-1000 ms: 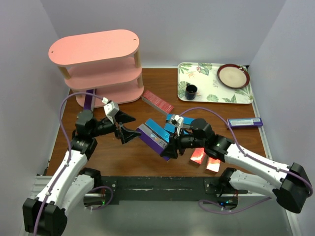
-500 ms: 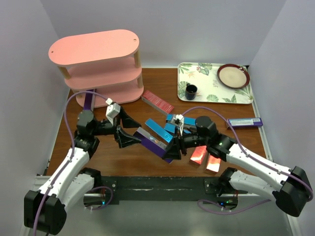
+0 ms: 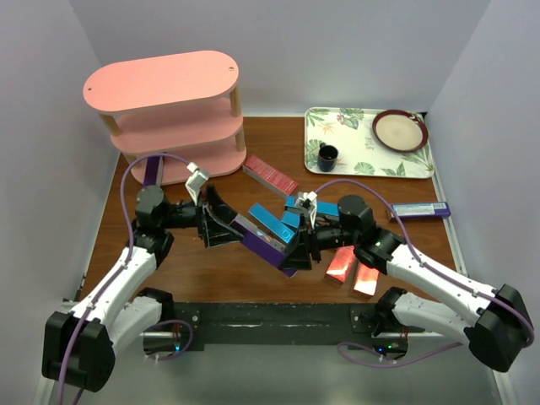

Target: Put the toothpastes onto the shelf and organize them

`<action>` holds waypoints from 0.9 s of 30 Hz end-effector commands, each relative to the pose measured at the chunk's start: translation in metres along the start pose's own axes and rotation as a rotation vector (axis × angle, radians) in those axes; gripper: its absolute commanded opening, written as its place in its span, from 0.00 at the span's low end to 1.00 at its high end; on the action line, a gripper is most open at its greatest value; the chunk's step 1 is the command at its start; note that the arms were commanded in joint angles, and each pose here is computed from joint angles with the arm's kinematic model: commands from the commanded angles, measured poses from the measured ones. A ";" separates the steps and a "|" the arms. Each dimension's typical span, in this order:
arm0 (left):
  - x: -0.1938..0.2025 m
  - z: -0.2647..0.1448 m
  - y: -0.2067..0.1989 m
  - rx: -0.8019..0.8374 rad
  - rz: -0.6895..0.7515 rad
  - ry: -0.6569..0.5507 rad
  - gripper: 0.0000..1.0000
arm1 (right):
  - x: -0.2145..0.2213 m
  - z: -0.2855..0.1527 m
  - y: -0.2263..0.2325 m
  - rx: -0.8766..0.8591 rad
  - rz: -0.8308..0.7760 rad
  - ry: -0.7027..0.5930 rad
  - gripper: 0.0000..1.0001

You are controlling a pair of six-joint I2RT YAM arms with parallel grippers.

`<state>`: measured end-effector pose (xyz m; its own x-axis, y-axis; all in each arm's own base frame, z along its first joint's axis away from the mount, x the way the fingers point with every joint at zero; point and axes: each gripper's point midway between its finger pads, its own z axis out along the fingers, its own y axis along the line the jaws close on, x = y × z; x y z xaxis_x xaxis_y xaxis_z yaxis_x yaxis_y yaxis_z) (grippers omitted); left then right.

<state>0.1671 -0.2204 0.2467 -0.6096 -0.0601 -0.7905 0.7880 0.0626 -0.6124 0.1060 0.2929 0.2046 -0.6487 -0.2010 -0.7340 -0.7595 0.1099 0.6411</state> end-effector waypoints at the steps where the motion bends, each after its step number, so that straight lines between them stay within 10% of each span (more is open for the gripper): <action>1: -0.010 0.001 -0.021 0.049 0.008 -0.008 1.00 | -0.027 0.001 0.020 -0.088 -0.061 -0.050 0.29; 20: 0.001 0.005 -0.005 0.026 -0.091 0.028 0.65 | -0.037 0.006 0.010 -0.069 -0.033 -0.066 0.28; 27: 0.001 0.005 -0.002 0.016 -0.109 0.038 0.34 | -0.034 0.007 0.001 -0.041 -0.026 -0.061 0.29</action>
<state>0.1636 -0.2244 0.2427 -0.7050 -0.0400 -0.7080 0.7068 0.0423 -0.7062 0.1113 0.3003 0.2030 -0.6869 -0.2078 -0.6964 -0.7213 0.0782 0.6882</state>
